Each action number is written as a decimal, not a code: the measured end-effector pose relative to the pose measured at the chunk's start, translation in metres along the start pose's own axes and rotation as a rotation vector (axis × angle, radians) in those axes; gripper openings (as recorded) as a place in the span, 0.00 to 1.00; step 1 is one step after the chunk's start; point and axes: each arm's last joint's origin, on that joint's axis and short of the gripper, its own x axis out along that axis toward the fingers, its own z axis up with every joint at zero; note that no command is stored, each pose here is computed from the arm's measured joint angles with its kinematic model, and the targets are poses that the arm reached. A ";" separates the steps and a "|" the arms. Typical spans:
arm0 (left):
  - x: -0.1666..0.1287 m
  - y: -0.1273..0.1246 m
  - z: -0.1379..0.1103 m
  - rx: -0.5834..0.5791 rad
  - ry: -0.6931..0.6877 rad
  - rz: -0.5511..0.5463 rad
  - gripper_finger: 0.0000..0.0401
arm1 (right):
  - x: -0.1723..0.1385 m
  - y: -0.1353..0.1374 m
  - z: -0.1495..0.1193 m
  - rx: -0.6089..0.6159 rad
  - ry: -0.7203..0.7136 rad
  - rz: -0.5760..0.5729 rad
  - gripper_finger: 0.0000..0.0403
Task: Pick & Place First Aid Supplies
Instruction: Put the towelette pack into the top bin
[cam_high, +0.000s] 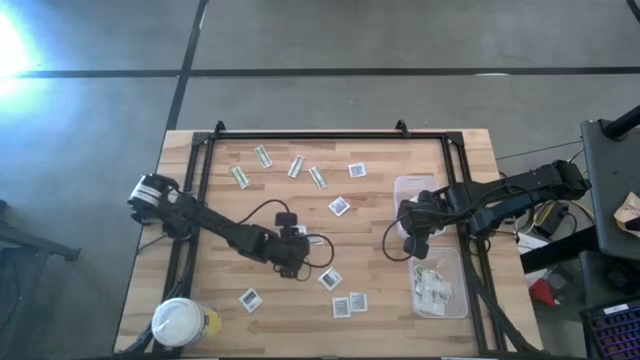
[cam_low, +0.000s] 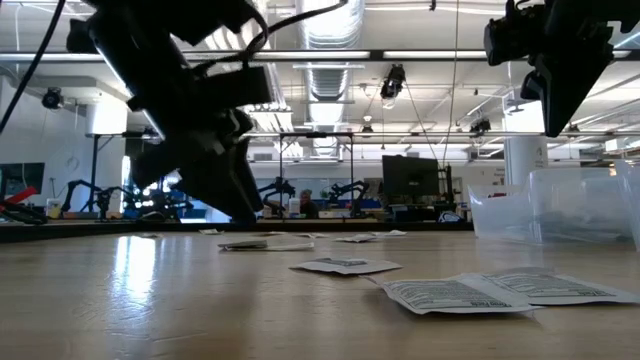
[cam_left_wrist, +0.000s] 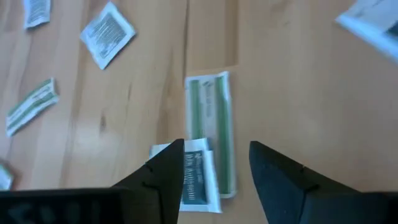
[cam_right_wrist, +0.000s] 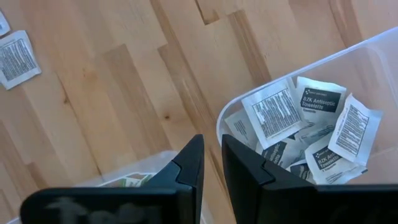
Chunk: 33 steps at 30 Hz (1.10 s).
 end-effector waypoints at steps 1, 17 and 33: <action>0.003 0.000 -0.001 0.006 0.008 0.014 0.43 | 0.000 0.000 0.000 0.000 0.000 0.000 0.13; 0.034 0.014 -0.012 -0.043 0.114 0.086 0.41 | 0.000 0.000 0.000 0.000 -0.002 0.002 0.13; 0.053 0.048 -0.034 -0.112 0.248 0.038 0.03 | 0.000 0.000 0.000 0.000 0.002 0.005 0.13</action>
